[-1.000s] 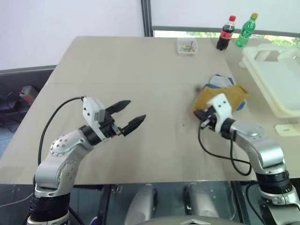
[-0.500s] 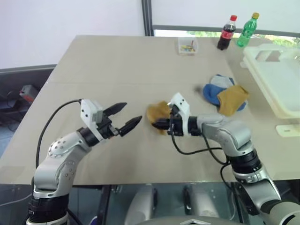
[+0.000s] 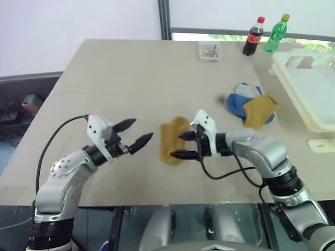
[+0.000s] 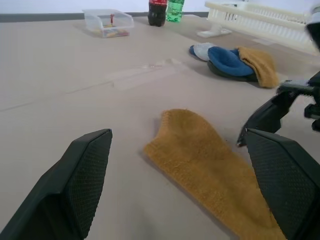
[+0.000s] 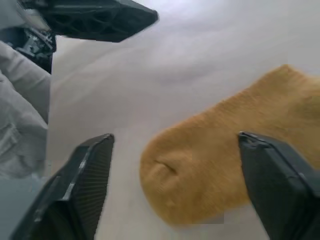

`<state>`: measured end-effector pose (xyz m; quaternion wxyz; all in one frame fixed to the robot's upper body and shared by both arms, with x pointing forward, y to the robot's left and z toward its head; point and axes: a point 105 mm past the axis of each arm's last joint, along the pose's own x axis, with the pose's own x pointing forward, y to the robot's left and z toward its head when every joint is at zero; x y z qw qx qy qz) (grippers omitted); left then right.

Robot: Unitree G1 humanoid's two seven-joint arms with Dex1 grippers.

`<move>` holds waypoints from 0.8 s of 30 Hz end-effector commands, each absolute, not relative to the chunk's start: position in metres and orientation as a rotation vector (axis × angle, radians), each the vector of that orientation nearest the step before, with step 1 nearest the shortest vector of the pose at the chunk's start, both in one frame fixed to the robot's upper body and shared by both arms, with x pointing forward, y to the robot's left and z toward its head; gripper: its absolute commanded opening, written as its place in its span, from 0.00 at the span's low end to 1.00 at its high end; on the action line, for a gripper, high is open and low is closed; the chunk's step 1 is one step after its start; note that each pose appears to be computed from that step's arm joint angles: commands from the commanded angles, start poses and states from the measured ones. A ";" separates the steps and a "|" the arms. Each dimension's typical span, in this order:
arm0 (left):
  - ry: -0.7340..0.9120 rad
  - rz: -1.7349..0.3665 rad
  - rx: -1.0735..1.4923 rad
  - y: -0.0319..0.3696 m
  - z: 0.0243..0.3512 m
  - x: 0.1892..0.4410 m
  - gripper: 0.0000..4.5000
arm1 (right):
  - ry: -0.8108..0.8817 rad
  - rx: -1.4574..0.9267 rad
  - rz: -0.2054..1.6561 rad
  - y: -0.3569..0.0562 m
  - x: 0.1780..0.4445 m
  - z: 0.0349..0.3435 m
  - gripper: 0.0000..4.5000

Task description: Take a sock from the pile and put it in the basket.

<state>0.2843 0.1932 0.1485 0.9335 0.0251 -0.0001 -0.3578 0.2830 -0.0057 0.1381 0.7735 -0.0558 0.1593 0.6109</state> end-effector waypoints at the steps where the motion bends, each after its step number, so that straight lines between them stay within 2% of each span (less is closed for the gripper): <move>1: -0.023 -0.726 0.099 0.197 0.152 0.289 1.00 | 0.118 -0.349 1.341 -0.015 0.277 0.159 0.89; 4: -0.015 -0.722 0.111 0.200 0.149 0.291 1.00 | 0.045 -0.490 1.375 -0.018 0.275 0.156 0.89; 11: -0.011 -0.746 0.137 0.203 0.148 0.291 1.00 | -0.003 -0.548 1.485 -0.015 0.273 0.144 0.89; 16: -0.037 -0.857 0.112 0.201 0.157 0.266 1.00 | -0.013 -0.522 1.551 -0.008 0.273 0.132 0.89; 24: -0.001 -0.895 0.130 0.223 0.157 0.232 1.00 | -0.024 -0.518 1.542 0.001 0.274 0.121 0.89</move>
